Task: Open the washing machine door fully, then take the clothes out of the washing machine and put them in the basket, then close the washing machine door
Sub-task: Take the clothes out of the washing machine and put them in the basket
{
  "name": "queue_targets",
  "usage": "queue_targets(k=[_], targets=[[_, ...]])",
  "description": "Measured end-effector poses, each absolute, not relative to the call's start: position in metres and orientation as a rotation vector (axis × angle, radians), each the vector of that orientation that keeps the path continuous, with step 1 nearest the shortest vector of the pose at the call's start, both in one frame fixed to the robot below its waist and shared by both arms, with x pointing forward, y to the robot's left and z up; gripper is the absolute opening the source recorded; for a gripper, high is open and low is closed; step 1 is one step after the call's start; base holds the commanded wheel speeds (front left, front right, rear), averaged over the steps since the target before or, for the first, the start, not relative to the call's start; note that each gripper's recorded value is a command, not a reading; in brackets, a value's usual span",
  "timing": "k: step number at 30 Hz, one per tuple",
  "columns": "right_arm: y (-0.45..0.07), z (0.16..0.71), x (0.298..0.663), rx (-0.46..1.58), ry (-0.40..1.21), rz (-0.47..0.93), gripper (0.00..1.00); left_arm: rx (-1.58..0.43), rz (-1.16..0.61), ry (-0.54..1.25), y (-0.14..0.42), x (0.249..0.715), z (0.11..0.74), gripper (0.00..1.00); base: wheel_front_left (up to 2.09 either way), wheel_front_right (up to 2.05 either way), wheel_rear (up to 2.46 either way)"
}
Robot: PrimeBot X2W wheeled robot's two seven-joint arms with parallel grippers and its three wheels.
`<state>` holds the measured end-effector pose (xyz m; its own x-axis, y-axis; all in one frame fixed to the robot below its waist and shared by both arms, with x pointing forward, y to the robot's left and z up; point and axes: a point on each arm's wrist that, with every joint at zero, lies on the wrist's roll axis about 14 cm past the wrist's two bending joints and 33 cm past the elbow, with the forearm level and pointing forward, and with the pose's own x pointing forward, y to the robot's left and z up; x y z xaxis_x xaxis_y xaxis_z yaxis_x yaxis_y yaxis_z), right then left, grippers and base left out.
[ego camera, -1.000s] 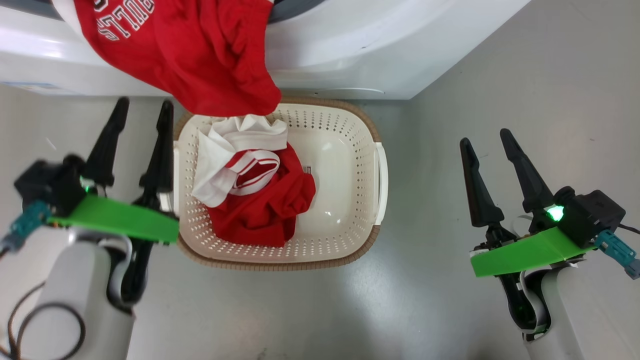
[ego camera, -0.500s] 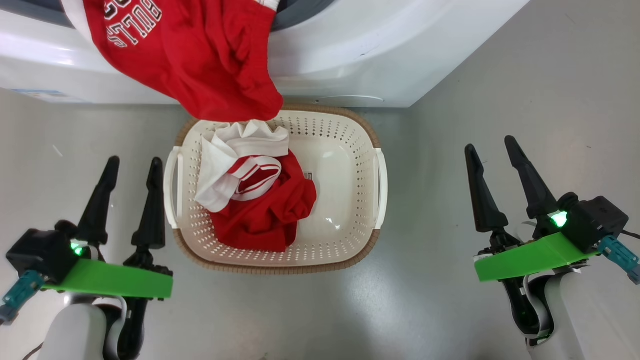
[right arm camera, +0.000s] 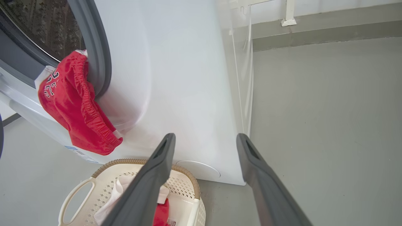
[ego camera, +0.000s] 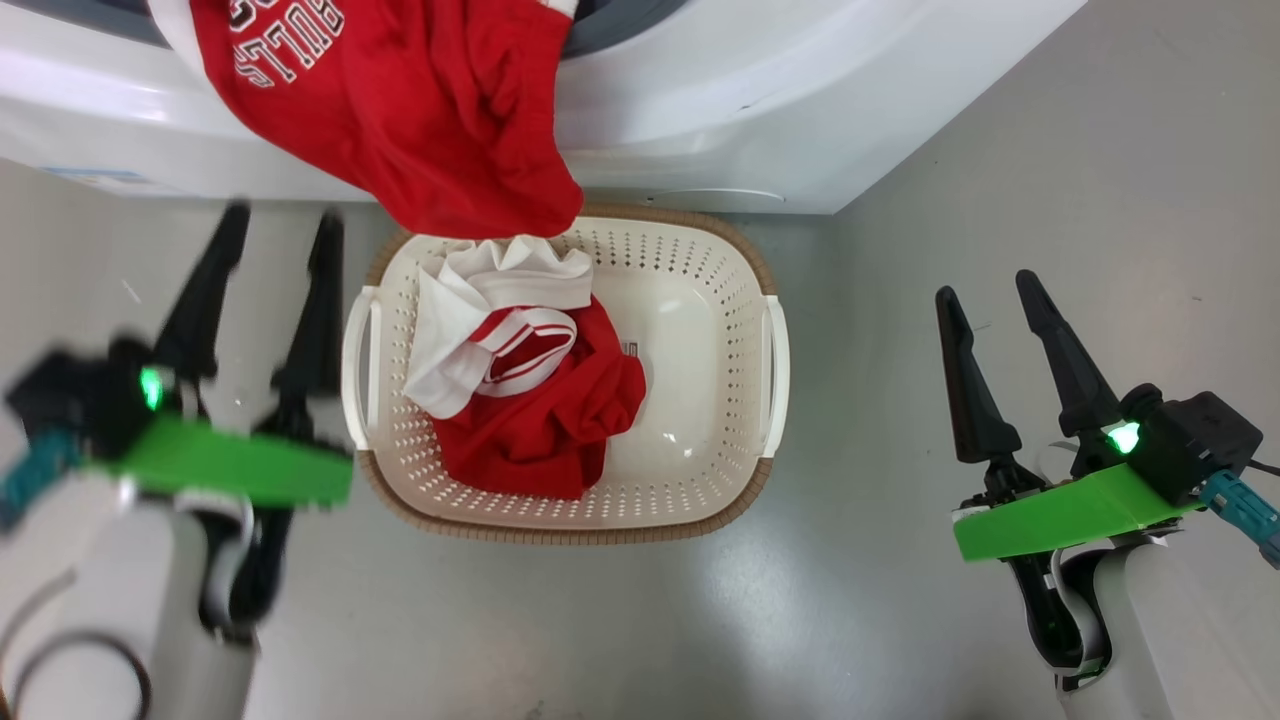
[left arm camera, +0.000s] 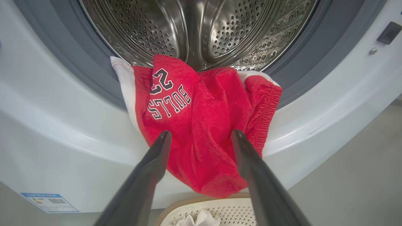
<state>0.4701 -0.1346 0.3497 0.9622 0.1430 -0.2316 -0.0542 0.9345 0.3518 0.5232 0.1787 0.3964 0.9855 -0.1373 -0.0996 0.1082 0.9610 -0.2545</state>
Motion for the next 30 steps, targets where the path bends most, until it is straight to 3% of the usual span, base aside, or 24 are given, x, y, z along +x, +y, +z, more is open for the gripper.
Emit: queue_targets(k=[12, 30], targets=[[-0.133, 0.337, 0.472, 0.352, 0.282, 0.105, 1.00, -0.175, -0.279, 0.200, 0.140, 0.612, 0.422, 1.00, 0.00, 0.00, 0.00], [-0.142, 0.333, 0.469, 0.352, 0.292, 0.080, 1.00, -0.154, -0.309, 0.459, 0.114, 0.649, 0.376, 1.00, 0.00, 0.00, 0.00]])
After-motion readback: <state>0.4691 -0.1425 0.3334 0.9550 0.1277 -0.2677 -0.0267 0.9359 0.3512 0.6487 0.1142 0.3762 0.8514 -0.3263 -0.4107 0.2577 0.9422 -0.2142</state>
